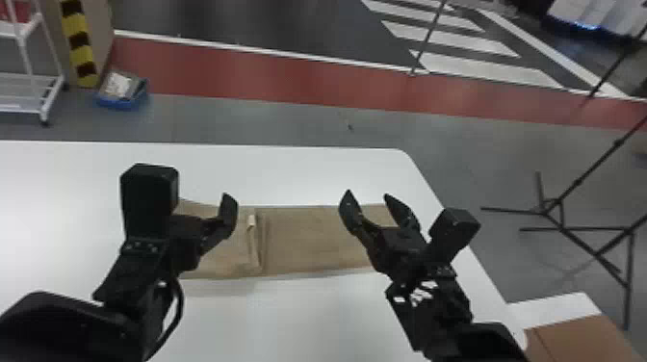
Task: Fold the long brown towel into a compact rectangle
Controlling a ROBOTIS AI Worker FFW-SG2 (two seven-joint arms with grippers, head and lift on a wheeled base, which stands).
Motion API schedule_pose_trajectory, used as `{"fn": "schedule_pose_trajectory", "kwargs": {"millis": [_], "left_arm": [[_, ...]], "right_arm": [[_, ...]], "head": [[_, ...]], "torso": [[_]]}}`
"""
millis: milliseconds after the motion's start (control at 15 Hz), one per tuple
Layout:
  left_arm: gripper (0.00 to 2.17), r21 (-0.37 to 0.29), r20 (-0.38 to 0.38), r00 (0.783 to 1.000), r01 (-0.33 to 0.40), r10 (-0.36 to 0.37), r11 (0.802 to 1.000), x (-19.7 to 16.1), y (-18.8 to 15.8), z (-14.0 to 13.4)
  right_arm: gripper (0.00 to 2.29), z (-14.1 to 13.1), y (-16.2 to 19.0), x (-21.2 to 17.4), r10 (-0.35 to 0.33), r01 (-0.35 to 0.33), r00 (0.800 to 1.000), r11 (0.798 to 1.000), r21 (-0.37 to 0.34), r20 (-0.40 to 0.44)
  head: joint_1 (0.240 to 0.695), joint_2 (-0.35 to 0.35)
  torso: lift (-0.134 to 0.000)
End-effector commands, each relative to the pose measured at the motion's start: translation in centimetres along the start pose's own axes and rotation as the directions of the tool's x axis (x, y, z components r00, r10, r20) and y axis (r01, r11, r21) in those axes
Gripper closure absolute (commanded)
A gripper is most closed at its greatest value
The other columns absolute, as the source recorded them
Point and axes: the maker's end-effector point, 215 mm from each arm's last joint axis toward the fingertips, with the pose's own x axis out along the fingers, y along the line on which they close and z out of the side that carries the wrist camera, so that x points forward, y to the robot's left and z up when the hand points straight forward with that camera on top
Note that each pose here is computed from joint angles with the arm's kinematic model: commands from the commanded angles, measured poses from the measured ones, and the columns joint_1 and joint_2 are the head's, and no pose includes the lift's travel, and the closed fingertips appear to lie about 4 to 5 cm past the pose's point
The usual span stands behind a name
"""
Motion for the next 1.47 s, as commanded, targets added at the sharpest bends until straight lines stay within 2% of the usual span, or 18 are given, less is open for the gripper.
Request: {"fn": "schedule_pose_trajectory", "kwargs": {"millis": [0, 67, 133, 267, 333, 533, 667, 733, 800, 933, 1067, 1267, 1400], "left_arm": [[0.04, -0.002, 0.112, 0.99, -0.087, 0.087, 0.996, -0.5, 5.5, 2.5], [0.04, 0.002, 0.17, 0.977, -0.129, 0.127, 0.992, -1.3, 8.5, 3.3], [0.04, 0.009, 0.216, 0.962, -0.171, 0.165, 0.985, -2.3, 11.5, 3.7], [0.04, 0.02, 0.227, 0.954, -0.205, 0.195, 0.979, -3.4, 14.4, 2.8], [0.04, 0.03, 0.23, 0.953, -0.207, 0.195, 0.978, -3.5, 14.7, 2.5], [0.04, 0.032, 0.243, 0.955, -0.183, 0.17, 0.983, -3.7, 14.1, 1.7], [0.04, 0.042, 0.253, 0.954, -0.175, 0.159, 0.984, -3.7, 13.5, 1.6], [0.04, 0.046, 0.261, 0.955, -0.158, 0.141, 0.986, -3.7, 13.0, 1.6], [0.04, 0.05, 0.264, 0.956, -0.146, 0.128, 0.988, -3.7, 12.6, 1.5], [0.04, 0.051, 0.265, 0.957, -0.139, 0.12, 0.989, -3.6, 12.1, 1.3], [0.04, 0.052, 0.271, 0.955, -0.138, 0.119, 0.989, -3.6, 12.1, 1.3], [0.04, 0.056, 0.268, 0.956, -0.138, 0.118, 0.989, -3.8, 12.1, 0.9], [0.04, 0.056, 0.27, 0.956, -0.14, 0.119, 0.989, -3.9, 12.2, 0.8]], "right_arm": [[0.22, -3.2, 2.3, 0.4, 0.049, -0.052, 0.994, 0.998, -0.03, -0.1], [0.22, -5.4, 3.8, 0.7, 0.081, -0.089, 0.983, 0.995, -0.042, -0.165], [0.22, -7.4, 5.4, 0.9, 0.112, -0.125, 0.969, 0.991, -0.046, -0.221], [0.25, -9.5, 7.1, 0.9, 0.15, -0.163, 0.953, 0.986, -0.029, -0.264], [0.29, -10.3, 7.7, 0.8, 0.161, -0.173, 0.946, 0.985, -0.018, -0.282], [0.29, -11.6, 10.3, 1.9, 0.222, -0.222, 0.92, 0.974, 0.038, -0.323], [0.29, -12.1, 12.0, 2.5, 0.277, -0.254, 0.898, 0.961, 0.111, -0.342], [0.29, -11.8, 12.8, 2.6, 0.294, -0.266, 0.895, 0.955, 0.129, -0.336], [0.29, -11.8, 13.2, 2.9, 0.3, -0.272, 0.89, 0.954, 0.13, -0.344], [0.31, -12.7, 14.1, 3.3, 0.321, -0.283, 0.867, 0.947, 0.154, -0.382], [0.35, -13.9, 14.4, 3.5, 0.317, -0.283, 0.849, 0.948, 0.143, -0.422], [0.35, -14.2, 14.9, 3.8, 0.31, -0.283, 0.846, 0.951, 0.128, -0.433], [0.53, -14.1, 15.3, 3.8, 0.314, -0.283, 0.846, 0.949, 0.135, -0.431]], "head": [[0.695, -0.266], [0.695, -0.239], [0.695, -0.174], [0.695, -0.098], [0.695, -0.061], [0.695, 0.012], [0.695, 0.028], [0.695, 0.034], [0.695, 0.046], [0.695, 0.049], [0.695, 0.054], [0.695, 0.065], [0.695, 0.068]], "torso": [[-0.117], [-0.117], [-0.117], [-0.117], [-0.117], [-0.117], [-0.117], [-0.117], [-0.117], [-0.117], [-0.117], [-0.117], [-0.117]]}}
